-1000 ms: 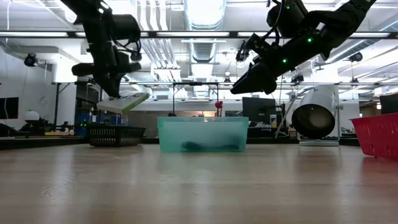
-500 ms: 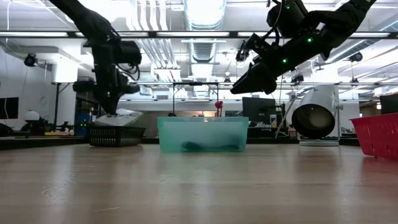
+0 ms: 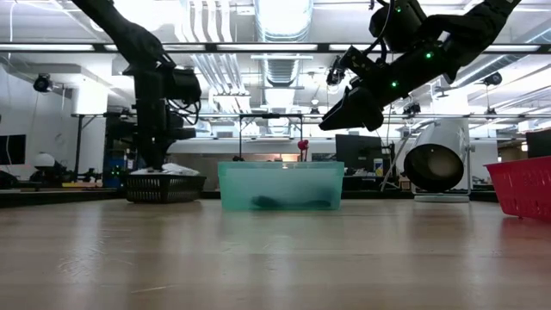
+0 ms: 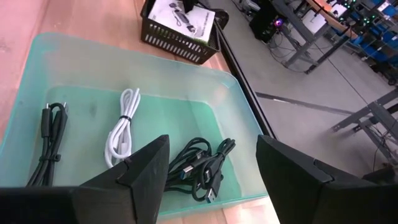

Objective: Pick and place items into bin
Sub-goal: Put the white card reader box into the black bin, then return to Home Position

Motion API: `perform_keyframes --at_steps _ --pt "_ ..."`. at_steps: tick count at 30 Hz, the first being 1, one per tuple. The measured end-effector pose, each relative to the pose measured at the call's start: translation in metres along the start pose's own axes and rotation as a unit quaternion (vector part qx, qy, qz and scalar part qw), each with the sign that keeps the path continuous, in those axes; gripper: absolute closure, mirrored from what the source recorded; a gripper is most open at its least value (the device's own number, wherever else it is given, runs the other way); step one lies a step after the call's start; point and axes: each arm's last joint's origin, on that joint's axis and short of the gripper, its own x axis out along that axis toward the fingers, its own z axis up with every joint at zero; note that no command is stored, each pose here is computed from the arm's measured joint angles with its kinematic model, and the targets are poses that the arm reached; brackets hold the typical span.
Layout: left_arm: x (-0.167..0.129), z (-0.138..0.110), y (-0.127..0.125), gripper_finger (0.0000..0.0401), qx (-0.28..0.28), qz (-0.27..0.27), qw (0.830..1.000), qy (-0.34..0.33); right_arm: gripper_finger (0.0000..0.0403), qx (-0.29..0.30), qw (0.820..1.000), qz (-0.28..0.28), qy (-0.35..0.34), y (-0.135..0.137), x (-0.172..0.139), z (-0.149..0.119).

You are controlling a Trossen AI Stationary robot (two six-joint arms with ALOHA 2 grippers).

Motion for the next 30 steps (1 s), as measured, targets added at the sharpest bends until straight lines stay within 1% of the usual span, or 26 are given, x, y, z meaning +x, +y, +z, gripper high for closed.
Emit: perform_keyframes --at_steps 4,13,18,21,24,26,28,30 --pt "-0.002 -0.001 0.000 0.0363 0.014 -0.005 1.000 0.001 0.0177 0.000 1.000 0.000 0.000 0.000 0.000 0.000" --pt "-0.006 -0.001 0.001 0.0308 0.017 -0.010 1.000 -0.004 0.0177 0.000 1.000 0.000 0.000 0.000 0.000 0.000" --pt "-0.022 0.005 0.002 0.0295 0.045 -0.024 0.998 -0.034 0.0177 0.000 1.000 0.000 0.000 0.000 0.000 0.000" --pt "-0.039 0.009 0.000 0.0294 0.046 -0.044 0.996 -0.064 0.0177 0.000 1.000 0.001 0.000 0.000 0.000 0.000" --pt "-0.055 0.006 -0.006 0.0294 0.078 -0.075 0.989 -0.097 0.0177 0.000 1.000 0.000 0.000 0.000 0.000 0.000" --pt "-0.065 0.000 -0.012 0.0294 0.105 -0.095 0.983 -0.121 0.0177 0.000 1.000 0.001 0.000 0.000 0.000 0.000" --pt "-0.072 -0.011 -0.018 0.0294 0.123 -0.113 0.977 -0.134 0.0177 0.000 1.000 0.001 0.000 0.000 0.000 0.000" --pt "-0.079 -0.021 -0.027 0.0294 0.141 -0.139 0.967 -0.157 0.0177 0.000 1.000 0.001 0.000 0.000 0.000 0.000"
